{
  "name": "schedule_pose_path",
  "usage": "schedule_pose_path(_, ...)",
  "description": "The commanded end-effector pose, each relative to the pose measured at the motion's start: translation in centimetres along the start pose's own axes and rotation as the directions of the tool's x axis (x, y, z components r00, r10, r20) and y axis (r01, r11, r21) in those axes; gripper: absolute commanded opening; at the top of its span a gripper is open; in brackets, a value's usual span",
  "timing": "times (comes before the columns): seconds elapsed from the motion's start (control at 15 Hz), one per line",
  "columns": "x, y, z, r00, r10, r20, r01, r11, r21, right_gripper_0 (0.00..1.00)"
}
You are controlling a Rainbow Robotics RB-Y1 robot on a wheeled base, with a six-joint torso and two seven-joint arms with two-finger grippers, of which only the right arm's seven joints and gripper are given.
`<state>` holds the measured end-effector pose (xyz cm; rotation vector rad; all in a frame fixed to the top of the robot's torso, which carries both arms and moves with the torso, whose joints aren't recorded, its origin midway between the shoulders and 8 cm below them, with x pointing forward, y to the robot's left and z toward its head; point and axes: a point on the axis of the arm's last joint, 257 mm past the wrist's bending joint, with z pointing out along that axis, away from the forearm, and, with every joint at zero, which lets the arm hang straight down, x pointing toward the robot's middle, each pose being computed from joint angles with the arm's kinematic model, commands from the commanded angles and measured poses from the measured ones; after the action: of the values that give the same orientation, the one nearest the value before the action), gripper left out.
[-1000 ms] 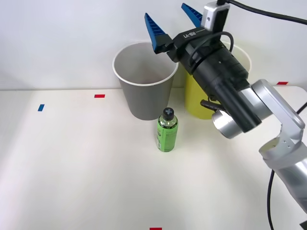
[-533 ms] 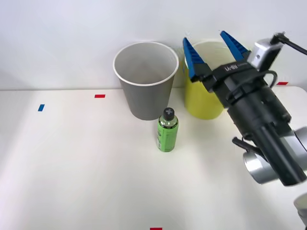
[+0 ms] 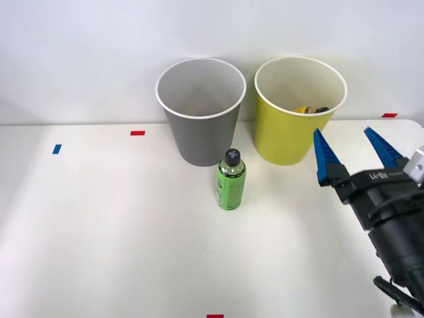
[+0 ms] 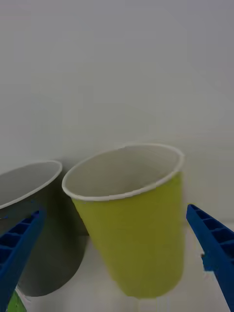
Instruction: Put cans in the gray bin, plastic bottles in the light green bin
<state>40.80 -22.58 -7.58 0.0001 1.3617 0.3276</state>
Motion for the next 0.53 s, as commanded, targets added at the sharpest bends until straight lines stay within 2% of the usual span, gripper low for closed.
schedule_pose_path(0.07,1.7,-2.0,-1.9,0.999,0.028,-0.042,-0.025,0.997,0.071,1.0)
schedule_pose_path(0.27,3.0,-3.5,-3.4,0.997,0.01,-0.078,0.0,0.992,0.125,1.0)
schedule_pose_path(0.4,3.3,-4.2,-4.0,0.997,0.025,-0.076,-0.012,0.986,0.164,1.0)
schedule_pose_path(0.53,3.6,-5.4,-4.9,0.996,0.0,-0.087,0.018,0.979,0.205,1.0)
